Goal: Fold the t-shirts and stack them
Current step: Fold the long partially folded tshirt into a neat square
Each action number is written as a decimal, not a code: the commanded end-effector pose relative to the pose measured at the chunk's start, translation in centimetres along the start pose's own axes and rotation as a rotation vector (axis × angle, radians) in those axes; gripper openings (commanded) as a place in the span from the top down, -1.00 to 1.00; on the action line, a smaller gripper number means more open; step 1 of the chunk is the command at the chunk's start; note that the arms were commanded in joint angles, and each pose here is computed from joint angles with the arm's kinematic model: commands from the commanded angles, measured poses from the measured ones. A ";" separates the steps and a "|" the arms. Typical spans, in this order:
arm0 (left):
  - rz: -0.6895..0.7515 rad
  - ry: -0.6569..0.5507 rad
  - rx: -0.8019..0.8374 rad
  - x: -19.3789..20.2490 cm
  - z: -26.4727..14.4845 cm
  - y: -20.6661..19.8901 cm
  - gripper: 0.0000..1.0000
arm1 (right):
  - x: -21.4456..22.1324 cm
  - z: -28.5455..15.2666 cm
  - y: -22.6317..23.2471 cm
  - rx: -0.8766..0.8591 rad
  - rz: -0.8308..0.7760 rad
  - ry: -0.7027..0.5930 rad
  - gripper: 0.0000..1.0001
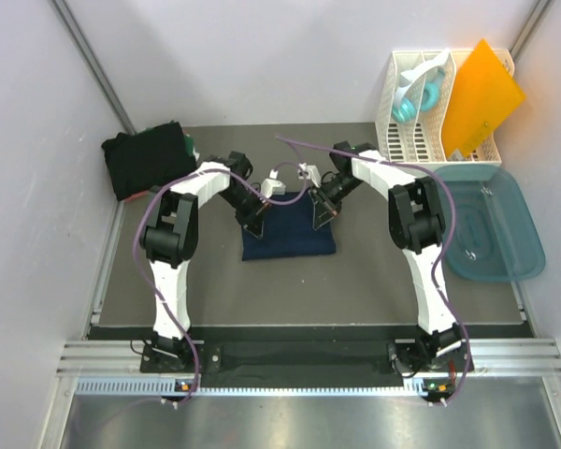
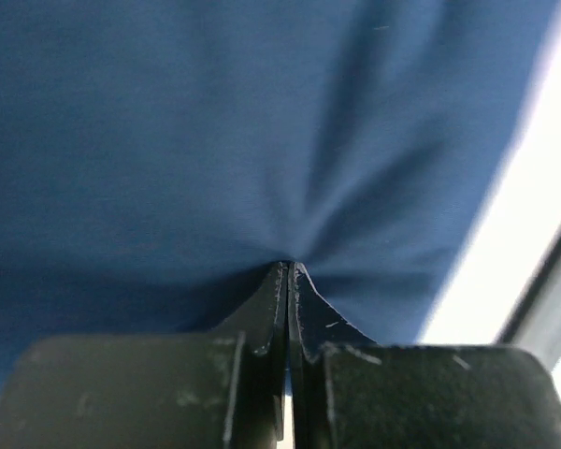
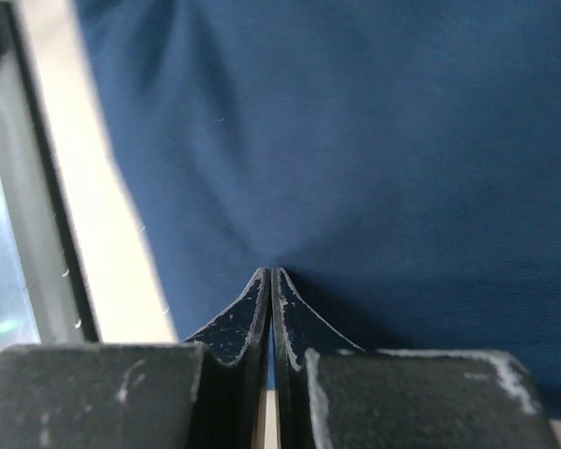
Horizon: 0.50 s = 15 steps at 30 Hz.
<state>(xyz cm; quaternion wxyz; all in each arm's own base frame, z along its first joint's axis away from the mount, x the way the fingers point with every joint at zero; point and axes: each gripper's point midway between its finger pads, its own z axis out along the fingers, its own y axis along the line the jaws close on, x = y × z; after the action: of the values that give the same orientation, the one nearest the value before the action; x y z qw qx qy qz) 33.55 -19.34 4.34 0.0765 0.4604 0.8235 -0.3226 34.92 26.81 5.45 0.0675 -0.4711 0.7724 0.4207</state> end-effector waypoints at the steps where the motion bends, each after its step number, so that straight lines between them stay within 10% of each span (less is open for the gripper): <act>1: 0.004 0.005 -0.270 -0.1 -1.1 5.3 1.00 | -2.9 -1.1 -2.6 0.164 -0.039 -0.077 1.00; 15: 0.106 -0.206 -0.853 -4.6 -11.0 9.4 1.00 | -5.0 -4.0 -2.5 0.300 -0.071 -0.113 0.97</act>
<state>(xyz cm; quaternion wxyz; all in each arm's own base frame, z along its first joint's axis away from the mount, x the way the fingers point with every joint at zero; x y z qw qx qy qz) 39.84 -14.50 3.87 0.2124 0.4211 0.8766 -0.0957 38.75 26.62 3.54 0.1128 -0.4383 0.8204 0.3493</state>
